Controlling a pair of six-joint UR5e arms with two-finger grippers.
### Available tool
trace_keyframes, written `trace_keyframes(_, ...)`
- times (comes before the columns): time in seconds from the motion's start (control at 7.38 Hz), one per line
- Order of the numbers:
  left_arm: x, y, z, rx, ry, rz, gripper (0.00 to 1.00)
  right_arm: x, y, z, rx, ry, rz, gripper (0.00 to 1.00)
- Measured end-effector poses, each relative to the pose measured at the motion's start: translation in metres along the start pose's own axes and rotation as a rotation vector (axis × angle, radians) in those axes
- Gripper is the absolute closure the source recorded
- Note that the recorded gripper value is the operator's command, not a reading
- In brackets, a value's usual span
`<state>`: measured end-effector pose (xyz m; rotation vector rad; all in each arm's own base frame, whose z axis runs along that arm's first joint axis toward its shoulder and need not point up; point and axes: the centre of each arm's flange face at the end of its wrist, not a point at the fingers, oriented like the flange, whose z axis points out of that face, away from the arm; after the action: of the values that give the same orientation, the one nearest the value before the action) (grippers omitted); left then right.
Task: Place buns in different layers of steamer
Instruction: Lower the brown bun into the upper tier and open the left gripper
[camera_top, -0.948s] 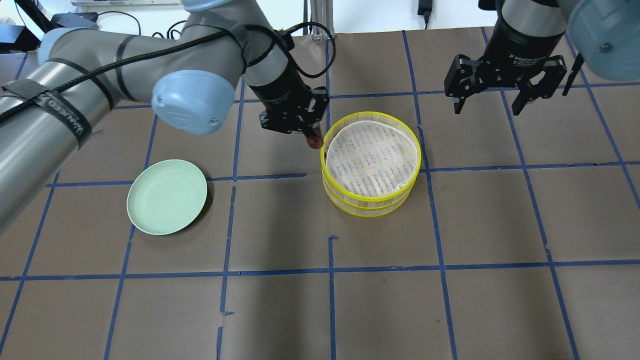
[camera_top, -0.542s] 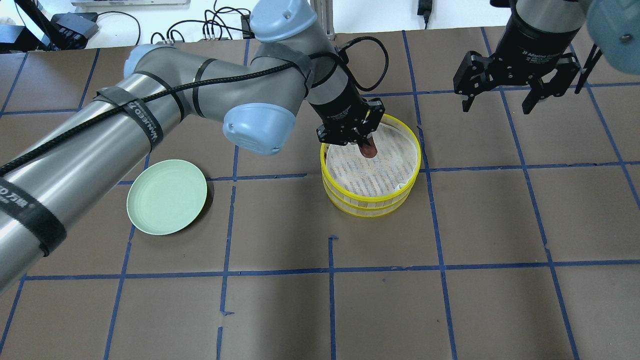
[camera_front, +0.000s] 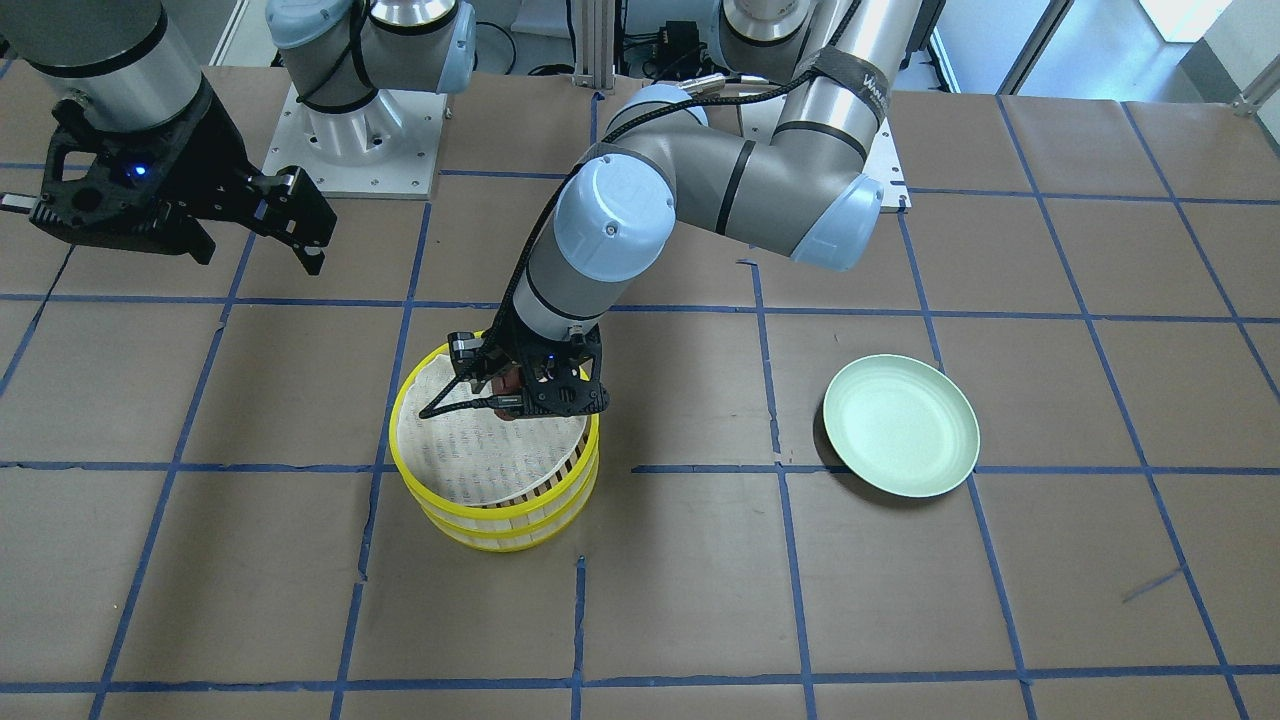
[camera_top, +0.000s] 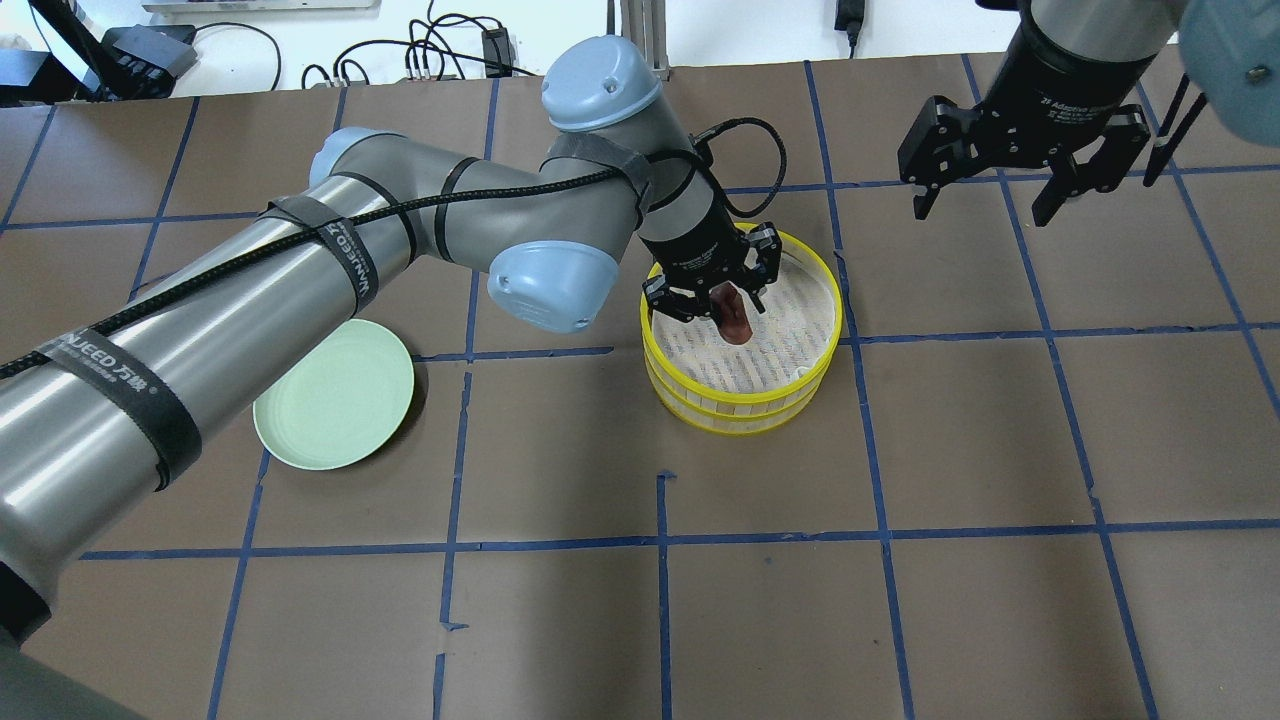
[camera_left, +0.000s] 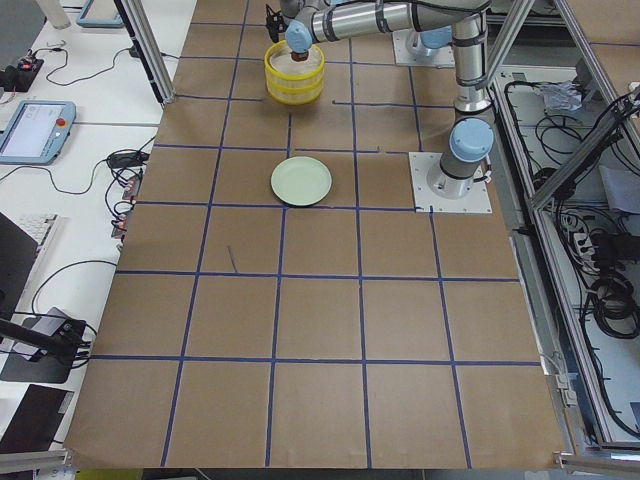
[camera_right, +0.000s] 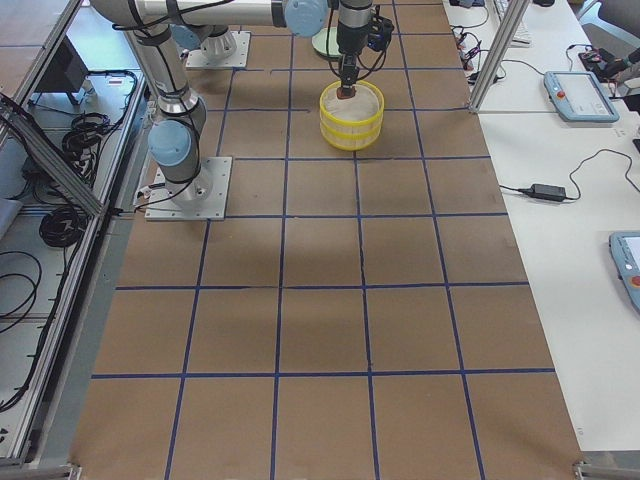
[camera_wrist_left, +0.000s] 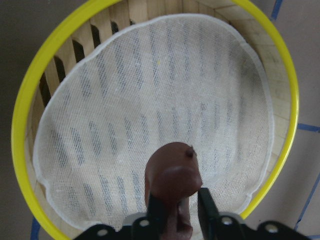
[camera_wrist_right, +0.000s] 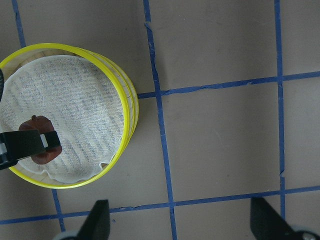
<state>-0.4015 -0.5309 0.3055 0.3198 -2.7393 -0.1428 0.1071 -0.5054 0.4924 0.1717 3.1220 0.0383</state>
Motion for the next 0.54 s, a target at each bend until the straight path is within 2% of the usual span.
trace_keyframes(0.54,0.0014,-0.0008,-0.0011,0.016,0.014,0.008,0.32,-0.0002,0.0002,0.0000,-0.001,0.000,0.000,0.01)
